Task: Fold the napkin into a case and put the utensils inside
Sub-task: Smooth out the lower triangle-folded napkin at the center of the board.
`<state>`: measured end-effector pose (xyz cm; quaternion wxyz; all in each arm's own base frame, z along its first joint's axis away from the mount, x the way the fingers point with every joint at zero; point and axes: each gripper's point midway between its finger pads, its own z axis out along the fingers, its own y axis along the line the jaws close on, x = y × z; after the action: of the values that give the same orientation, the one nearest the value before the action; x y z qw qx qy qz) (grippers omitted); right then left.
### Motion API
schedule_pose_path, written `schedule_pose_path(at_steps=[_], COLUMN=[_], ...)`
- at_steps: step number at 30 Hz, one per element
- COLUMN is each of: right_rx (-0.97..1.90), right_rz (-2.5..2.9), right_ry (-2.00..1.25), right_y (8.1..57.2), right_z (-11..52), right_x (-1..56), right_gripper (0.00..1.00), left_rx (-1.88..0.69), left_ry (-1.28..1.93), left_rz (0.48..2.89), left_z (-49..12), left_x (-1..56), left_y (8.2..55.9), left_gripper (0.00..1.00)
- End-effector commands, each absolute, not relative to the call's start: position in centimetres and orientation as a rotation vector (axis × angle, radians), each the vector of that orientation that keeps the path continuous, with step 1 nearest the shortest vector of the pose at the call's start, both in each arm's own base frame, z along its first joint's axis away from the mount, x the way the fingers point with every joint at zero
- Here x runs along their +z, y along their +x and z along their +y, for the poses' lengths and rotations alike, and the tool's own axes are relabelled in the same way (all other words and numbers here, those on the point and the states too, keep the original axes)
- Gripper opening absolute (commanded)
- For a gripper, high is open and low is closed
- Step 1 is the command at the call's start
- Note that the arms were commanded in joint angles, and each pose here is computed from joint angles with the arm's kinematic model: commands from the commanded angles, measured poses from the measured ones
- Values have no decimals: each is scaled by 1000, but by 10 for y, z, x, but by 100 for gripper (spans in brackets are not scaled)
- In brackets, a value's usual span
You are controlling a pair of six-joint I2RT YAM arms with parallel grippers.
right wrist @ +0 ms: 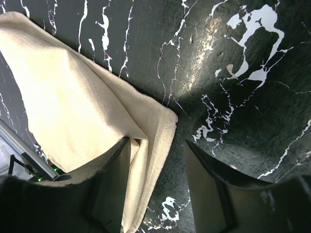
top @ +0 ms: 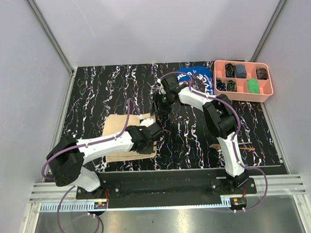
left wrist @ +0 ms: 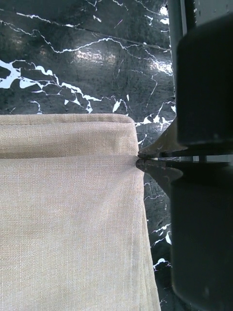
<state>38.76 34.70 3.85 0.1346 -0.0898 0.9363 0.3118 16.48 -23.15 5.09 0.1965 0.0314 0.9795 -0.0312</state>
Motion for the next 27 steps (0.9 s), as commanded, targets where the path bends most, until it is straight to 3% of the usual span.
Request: schedule_pose_path(at_steps=[1, 5, 13, 17, 18, 21, 27], right_rx=[906, 952, 1250, 1348, 1348, 1366, 1350], right_rz=[2626, 2700, 2698, 2696, 2710, 2731, 2775], right_ry=[-275, -214, -118, -96, -98, -119, -116], right_y=[395, 373, 306, 279, 269, 248, 223], right_z=[349, 343, 337, 341, 340, 345, 348], right_x=[76, 64, 66, 73, 71, 67, 53], right_gripper=[56, 35, 35, 24, 16, 6, 0], left_rx=[-185, -198, -234, -250, -250, -257, -258], left_ry=[70, 77, 75, 74, 76, 76, 79], left_rz=[2692, 2684, 2703, 2706, 2706, 2710, 2713], left_z=[-244, -250, -258, -261, -261, -262, -264], left_x=[76, 83, 81, 81, 81, 81, 80], left_y=[172, 176, 175, 175, 175, 174, 175], left_gripper=[0, 0, 0, 0, 0, 0, 0])
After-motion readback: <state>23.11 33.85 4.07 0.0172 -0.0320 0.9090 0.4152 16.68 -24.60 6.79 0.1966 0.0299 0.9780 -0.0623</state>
